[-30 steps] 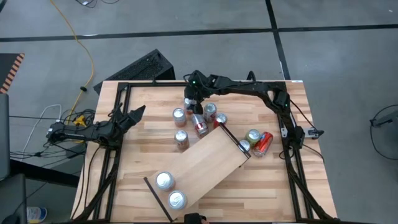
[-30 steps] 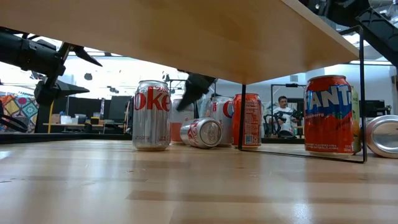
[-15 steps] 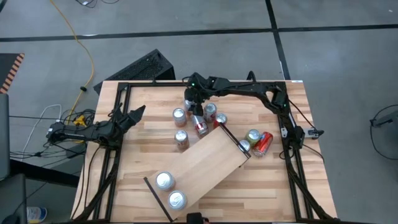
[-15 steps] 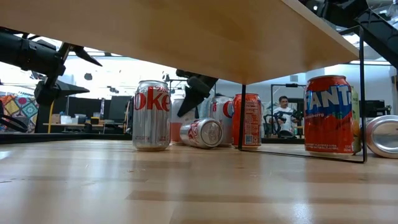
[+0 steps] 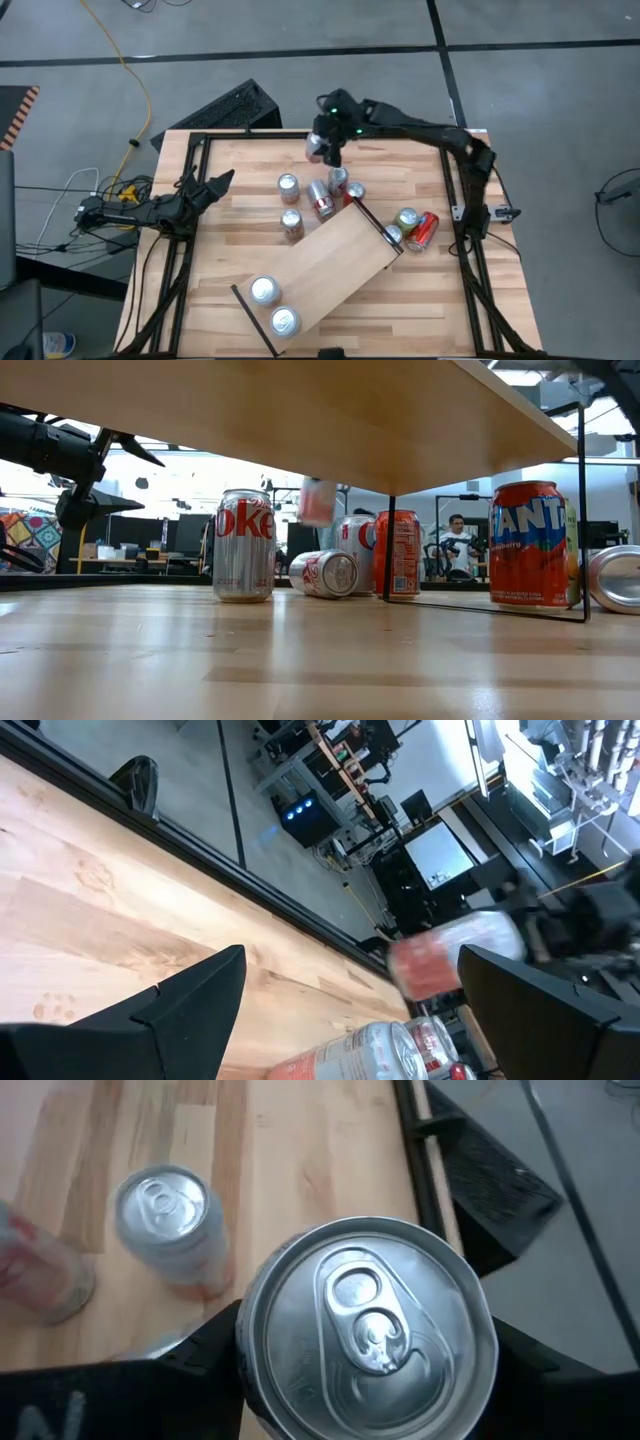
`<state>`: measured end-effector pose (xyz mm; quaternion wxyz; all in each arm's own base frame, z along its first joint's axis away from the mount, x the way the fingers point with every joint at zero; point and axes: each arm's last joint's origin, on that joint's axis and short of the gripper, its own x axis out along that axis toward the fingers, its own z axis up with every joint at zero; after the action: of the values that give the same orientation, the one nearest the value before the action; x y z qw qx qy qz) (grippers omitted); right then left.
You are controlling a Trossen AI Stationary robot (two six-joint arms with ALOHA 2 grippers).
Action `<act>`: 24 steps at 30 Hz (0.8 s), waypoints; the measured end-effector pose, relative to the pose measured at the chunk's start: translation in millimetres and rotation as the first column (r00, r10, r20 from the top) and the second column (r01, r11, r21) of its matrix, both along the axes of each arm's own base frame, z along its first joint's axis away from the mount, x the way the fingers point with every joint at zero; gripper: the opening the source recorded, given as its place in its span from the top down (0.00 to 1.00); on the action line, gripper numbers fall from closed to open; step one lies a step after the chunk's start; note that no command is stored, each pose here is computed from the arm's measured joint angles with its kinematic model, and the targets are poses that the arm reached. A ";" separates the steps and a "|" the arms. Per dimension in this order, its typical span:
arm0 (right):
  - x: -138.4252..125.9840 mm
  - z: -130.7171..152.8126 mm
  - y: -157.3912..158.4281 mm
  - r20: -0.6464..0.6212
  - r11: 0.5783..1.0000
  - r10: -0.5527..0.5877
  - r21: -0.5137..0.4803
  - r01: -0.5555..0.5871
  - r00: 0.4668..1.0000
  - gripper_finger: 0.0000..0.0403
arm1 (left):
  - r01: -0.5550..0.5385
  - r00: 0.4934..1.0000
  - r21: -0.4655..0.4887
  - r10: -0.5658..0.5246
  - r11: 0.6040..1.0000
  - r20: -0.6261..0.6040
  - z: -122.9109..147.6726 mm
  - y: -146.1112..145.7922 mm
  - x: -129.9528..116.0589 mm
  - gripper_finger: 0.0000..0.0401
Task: Place canned beverage on shelf
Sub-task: Put the orange white soda can on the shelf
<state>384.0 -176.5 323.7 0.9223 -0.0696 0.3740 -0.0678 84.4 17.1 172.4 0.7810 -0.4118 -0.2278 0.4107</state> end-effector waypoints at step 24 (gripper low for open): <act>-31.1 80.8 229.4 0.169 0.989 0.119 0.066 -0.132 0.978 0.35 | 0.179 0.984 0.009 -0.179 0.984 -0.002 0.2 -3.3 4.0 0.13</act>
<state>352.9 52.8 404.5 0.9545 -0.0517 0.2936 -0.0007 88.5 13.9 172.6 0.8167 -0.4267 -0.1911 0.3381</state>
